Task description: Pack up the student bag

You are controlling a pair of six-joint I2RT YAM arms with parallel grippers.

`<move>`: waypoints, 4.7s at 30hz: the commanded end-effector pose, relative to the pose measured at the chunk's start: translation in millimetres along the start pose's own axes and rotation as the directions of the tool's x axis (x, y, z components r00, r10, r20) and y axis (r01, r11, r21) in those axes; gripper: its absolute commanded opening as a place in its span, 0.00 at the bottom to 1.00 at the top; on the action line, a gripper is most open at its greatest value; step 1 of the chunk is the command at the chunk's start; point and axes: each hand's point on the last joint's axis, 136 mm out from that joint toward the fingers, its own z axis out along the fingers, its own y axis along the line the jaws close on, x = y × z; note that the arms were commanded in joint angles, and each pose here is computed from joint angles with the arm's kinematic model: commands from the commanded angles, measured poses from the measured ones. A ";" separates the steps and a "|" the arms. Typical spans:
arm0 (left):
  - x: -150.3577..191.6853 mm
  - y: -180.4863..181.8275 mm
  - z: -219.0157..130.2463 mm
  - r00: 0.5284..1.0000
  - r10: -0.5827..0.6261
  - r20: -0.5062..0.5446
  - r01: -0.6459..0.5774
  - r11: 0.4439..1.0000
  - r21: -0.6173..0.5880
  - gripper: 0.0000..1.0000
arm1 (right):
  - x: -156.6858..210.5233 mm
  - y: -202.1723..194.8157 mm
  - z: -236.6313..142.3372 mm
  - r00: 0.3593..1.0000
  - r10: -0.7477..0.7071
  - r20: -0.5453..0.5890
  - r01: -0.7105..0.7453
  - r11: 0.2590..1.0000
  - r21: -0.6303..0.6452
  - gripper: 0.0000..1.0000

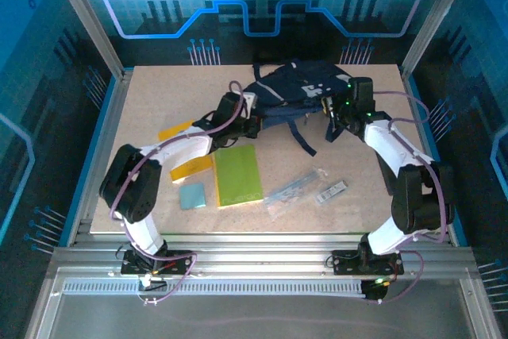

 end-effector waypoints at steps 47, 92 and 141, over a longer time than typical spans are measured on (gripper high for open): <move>4.9 -170.3 -16.5 0.978 -0.041 -0.204 0.119 0.915 0.386 0.00 | 63.7 -61.2 4.6 0.904 -0.255 -0.343 0.259 0.965 -0.032 0.00; 12.9 -115.1 -8.5 0.964 -0.049 -0.260 0.105 0.973 0.206 0.00 | -27.7 -62.1 -47.5 0.760 -0.535 -0.370 0.632 0.742 0.226 0.95; -52.4 147.1 38.7 0.981 0.066 -0.180 -0.152 0.841 -0.520 0.00 | 94.5 -94.3 -10.9 0.720 -0.526 -0.453 0.620 0.780 0.080 0.00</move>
